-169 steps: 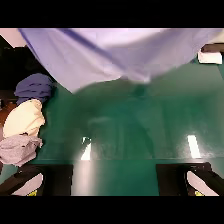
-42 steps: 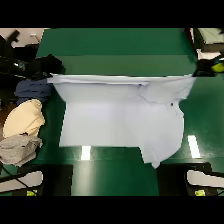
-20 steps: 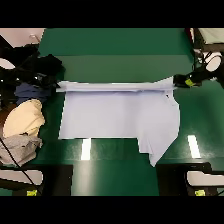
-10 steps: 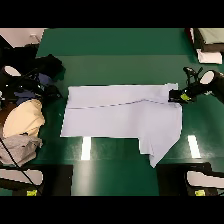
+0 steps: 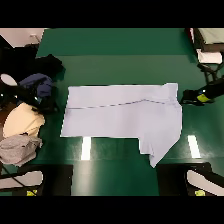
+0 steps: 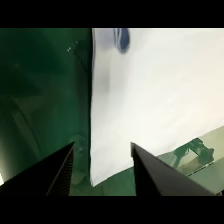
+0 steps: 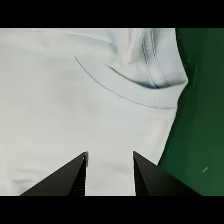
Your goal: Fold the shirts.
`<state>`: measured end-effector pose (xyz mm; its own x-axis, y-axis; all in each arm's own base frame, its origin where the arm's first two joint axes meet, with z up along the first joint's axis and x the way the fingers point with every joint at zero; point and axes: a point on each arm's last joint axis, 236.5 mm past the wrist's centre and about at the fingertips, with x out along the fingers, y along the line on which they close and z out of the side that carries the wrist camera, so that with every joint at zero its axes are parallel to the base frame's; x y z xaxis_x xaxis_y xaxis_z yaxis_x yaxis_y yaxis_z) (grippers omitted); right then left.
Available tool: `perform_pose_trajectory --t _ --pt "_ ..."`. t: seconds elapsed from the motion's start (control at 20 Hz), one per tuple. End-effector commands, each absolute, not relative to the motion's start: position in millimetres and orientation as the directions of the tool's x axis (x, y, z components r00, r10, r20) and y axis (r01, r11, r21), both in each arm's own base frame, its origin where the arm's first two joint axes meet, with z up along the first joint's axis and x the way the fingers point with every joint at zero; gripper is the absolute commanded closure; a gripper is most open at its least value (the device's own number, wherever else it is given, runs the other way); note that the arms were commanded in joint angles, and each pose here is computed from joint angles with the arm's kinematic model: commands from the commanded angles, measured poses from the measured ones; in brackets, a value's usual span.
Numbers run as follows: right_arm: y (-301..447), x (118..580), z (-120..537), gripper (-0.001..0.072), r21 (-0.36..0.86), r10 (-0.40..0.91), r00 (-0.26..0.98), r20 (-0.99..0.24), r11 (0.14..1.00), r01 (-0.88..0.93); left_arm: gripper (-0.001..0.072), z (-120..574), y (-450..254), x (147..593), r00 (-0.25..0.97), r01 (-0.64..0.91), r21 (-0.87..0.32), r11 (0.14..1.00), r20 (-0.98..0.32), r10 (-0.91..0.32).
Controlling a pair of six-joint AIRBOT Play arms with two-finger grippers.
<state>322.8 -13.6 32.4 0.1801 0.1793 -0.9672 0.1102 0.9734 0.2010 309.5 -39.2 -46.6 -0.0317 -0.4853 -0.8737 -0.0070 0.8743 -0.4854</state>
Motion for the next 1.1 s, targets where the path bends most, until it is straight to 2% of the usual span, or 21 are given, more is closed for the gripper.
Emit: perform_pose_trajectory --t 0.0,0.2,0.4,0.5,0.6,0.75,0.95,1.05 --pt "-17.2 308.0 58.4 0.0366 0.196 0.171 0.222 -0.960 0.976 0.096 0.0281 -72.1 -48.0 259.5 -0.088 -0.063 -0.483 0.873 -0.869 -0.487" --pt "-16.3 305.6 69.6 0.0365 0.192 0.164 0.256 -0.953 0.977 0.088 0.0281 -87.4 -62.6 239.2 -0.124 -0.114 -0.516 0.849 -0.841 -0.527" --pt "-15.4 300.9 77.3 0.0365 0.189 0.160 0.271 -0.949 0.979 0.082 0.0282 -94.4 -78.5 230.3 -0.171 -0.058 -0.487 0.872 -0.855 -0.489" --pt "-14.2 292.2 75.3 0.0365 0.189 0.166 0.236 -0.958 0.979 0.080 0.0285 -95.5 -86.1 232.0 -0.169 -0.034 -0.479 0.877 -0.862 -0.478" --pt "-11.1 278.1 62.4 0.0365 0.195 0.179 0.177 -0.968 0.978 0.079 0.0672 -91.2 -90.3 235.2 -0.162 -0.032 -0.490 0.871 -0.857 -0.489" --pt "-10.0 241.6 19.0 0.0365 0.212 0.205 0.063 -0.977 0.968 0.135 0.0685 -69.7 -90.2 249.9 -0.120 0.017 -0.495 0.868 -0.863 -0.490" --pt "-15.4 173.4 -38.0 0.0363 0.236 0.276 -0.094 -0.956 0.922 0.306 0.0685 -32.5 -88.8 274.1 0.003 0.088 -0.480 0.873 -0.876 -0.482" --pt "4.2 156.2 -54.5 0.0363 0.329 0.384 -0.100 -0.918 0.878 0.349 0.0685 -24.9 -91.6 277.4 0.027 0.095 -0.489 0.867 -0.869 -0.493"
